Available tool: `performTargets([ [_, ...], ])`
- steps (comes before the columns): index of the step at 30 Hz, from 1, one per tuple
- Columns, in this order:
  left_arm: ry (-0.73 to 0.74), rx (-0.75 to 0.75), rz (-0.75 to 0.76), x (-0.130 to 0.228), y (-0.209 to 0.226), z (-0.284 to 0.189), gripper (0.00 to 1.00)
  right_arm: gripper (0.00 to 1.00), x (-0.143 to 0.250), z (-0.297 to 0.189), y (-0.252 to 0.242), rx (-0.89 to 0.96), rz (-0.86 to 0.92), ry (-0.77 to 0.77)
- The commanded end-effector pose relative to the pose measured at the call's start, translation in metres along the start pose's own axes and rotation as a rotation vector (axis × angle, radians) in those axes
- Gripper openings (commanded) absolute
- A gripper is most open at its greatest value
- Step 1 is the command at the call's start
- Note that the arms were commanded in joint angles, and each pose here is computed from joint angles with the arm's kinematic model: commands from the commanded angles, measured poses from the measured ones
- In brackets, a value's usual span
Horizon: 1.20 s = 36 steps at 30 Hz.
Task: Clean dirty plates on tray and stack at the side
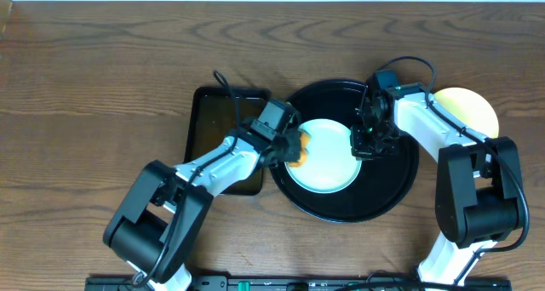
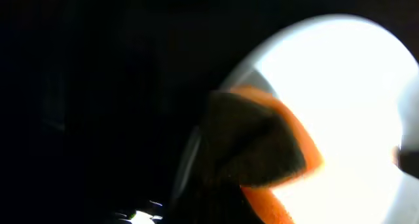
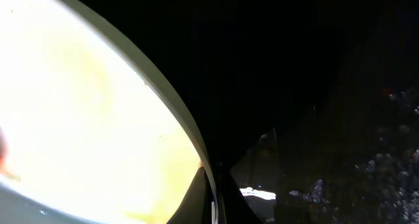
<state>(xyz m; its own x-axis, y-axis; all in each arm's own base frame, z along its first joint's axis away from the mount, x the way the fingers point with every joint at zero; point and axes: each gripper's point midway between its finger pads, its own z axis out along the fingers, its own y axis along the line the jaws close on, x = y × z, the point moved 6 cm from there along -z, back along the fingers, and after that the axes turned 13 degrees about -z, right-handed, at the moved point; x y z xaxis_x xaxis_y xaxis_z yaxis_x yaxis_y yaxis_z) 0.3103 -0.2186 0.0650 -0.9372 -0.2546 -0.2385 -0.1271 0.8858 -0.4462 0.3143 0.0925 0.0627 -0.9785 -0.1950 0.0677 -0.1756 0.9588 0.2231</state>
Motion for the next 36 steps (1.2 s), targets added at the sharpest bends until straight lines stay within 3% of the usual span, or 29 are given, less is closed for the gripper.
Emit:
performTargets([
  [1, -0.113, -0.144, 0.041, -0.016, 0.026, -0.004, 0.08, 0.01, 0.003, -0.001, -0.003, 0.035, -0.011, 0.001],
  [6, -0.012, 0.062, 0.092, -0.005, -0.007, -0.020, 0.07, 0.01, 0.003, -0.001, -0.003, 0.036, -0.011, 0.001],
  [13, -0.070, 0.211, 0.230, -0.001, -0.045, -0.070, 0.08, 0.01, 0.003, -0.001, -0.003, 0.036, -0.010, 0.001],
  [19, -0.176, 0.043, 0.185, -0.014, -0.019, -0.095, 0.07, 0.02, 0.002, -0.001, -0.003, 0.036, -0.010, -0.001],
  [26, -0.184, -0.212, 0.087, -0.025, 0.036, -0.100, 0.08, 0.05, -0.002, 0.000, -0.003, 0.035, -0.019, -0.027],
  [36, -0.190, -0.280, 0.004, -0.036, 0.067, -0.102, 0.08, 0.01, -0.005, 0.014, 0.007, -0.055, -0.033, -0.075],
])
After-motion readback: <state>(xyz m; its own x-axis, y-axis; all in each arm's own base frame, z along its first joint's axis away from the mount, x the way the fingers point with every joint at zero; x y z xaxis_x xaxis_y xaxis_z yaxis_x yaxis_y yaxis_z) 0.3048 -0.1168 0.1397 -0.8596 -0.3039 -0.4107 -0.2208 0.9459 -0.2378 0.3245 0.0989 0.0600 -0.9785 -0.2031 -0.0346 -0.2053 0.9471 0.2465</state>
